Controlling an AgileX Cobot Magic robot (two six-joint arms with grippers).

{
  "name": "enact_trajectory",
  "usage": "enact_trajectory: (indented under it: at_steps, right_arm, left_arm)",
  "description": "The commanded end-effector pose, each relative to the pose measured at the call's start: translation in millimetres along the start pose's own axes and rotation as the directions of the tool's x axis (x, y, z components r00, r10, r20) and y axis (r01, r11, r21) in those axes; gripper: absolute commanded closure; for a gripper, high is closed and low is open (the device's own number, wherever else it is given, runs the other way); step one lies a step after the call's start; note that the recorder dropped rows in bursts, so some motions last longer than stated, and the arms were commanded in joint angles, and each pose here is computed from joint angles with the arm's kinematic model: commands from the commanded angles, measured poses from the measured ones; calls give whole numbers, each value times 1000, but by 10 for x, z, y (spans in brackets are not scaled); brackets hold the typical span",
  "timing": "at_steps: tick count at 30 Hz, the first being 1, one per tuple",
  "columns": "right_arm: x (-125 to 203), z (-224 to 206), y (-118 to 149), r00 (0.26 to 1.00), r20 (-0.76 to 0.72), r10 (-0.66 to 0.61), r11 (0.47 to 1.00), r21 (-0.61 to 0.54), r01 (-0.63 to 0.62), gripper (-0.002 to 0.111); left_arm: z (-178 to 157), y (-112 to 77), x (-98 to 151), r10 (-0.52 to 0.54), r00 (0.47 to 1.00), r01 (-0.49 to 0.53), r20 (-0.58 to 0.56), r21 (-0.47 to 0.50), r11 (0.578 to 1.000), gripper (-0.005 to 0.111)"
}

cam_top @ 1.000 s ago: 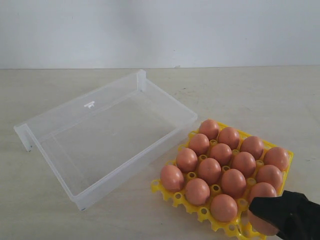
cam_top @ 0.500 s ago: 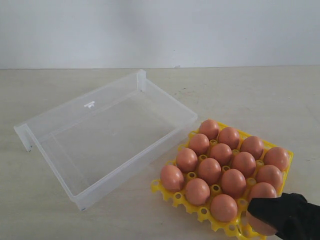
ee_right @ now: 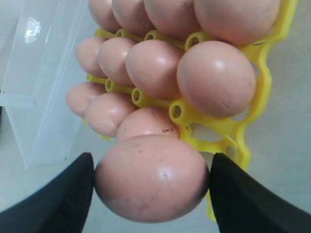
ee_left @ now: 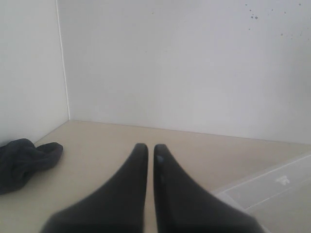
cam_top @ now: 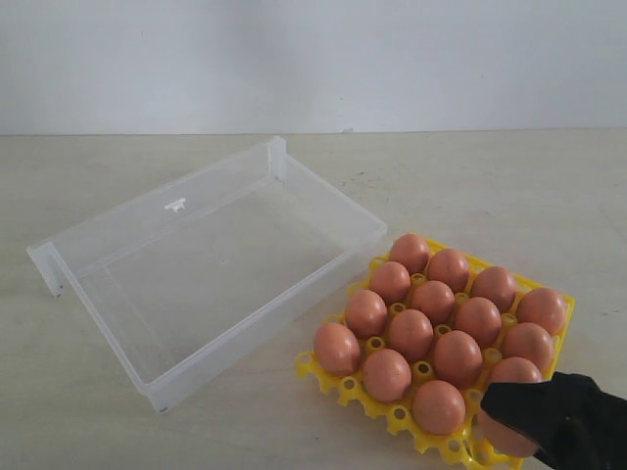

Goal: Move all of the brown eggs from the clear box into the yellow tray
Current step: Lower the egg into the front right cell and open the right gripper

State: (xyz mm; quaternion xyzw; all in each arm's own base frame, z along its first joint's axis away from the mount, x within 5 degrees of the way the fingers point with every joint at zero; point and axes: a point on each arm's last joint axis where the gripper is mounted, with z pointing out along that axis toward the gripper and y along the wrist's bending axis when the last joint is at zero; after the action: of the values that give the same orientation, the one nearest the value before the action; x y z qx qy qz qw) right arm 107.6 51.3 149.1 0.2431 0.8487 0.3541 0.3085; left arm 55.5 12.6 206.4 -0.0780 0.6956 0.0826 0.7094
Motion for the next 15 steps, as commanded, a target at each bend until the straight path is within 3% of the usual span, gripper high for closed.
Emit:
enact_trajectory:
  at_steps: [1, 15]
  right_arm:
    - [1, 0, 6, 1000, 0, 12, 1000, -8, -12, 57]
    - [0, 0, 1, 999, 2, 50, 999, -3, -50, 55]
  left_arm:
    - [-5, 1, -21, 3, 1000, -3, 15, 0, 1000, 103]
    - [-5, 1, -21, 3, 1000, -3, 15, 0, 1000, 103]
